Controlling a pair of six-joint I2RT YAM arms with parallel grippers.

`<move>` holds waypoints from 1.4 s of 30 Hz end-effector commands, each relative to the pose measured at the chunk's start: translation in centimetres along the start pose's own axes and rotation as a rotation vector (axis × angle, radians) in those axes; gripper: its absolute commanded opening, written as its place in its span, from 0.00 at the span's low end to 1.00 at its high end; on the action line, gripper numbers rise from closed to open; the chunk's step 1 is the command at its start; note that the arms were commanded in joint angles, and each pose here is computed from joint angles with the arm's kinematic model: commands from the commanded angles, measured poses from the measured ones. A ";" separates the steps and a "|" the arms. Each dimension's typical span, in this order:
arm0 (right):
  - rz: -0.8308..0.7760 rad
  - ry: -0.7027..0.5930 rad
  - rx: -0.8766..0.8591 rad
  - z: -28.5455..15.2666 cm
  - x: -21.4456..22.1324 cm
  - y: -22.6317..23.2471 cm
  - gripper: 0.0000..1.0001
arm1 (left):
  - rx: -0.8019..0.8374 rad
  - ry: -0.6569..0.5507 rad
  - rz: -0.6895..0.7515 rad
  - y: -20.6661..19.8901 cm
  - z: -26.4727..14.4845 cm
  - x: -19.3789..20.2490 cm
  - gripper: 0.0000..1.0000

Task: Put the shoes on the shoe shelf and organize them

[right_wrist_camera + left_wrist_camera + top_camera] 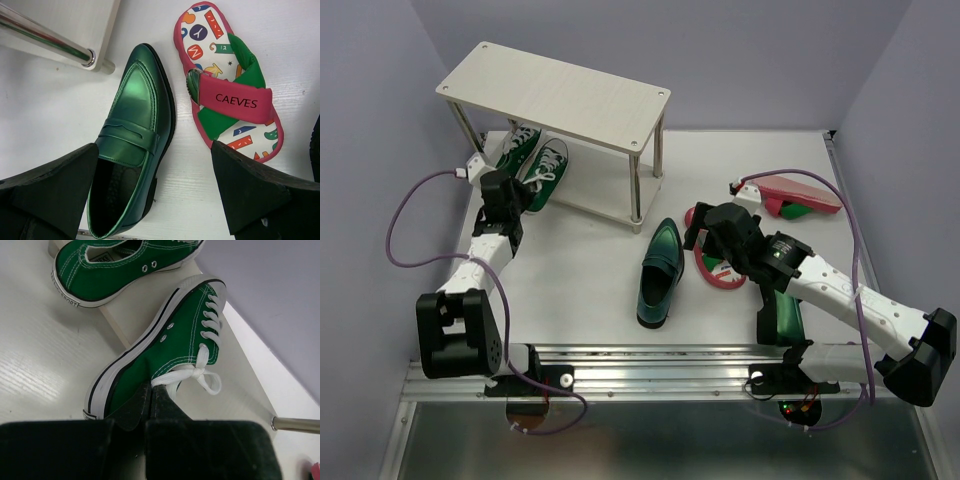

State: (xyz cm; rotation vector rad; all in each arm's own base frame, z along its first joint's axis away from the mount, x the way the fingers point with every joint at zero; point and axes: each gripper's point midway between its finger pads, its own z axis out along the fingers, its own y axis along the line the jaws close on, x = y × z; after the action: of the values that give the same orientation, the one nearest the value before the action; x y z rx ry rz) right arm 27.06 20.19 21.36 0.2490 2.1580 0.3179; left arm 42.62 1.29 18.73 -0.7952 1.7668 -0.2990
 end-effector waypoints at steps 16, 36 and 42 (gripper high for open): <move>0.027 -0.034 0.028 -1.1 -1.3 -0.7 1.00 | 0.232 -0.106 -0.168 -3.6 4.6 -4.9 0.00; 0.047 -0.014 0.020 -1.1 -0.9 -0.4 1.00 | 0.051 0.027 0.003 -1.3 4.6 -4.2 0.73; 0.047 -0.007 0.017 -0.9 -0.7 -0.3 1.00 | -0.002 0.052 0.004 -0.1 3.3 -3.6 0.73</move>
State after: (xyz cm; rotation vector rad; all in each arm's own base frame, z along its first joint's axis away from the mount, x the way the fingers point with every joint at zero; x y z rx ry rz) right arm 26.26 19.36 20.35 0.2711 2.2034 0.2767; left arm 47.57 3.74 18.30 -0.8095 1.8361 -0.3569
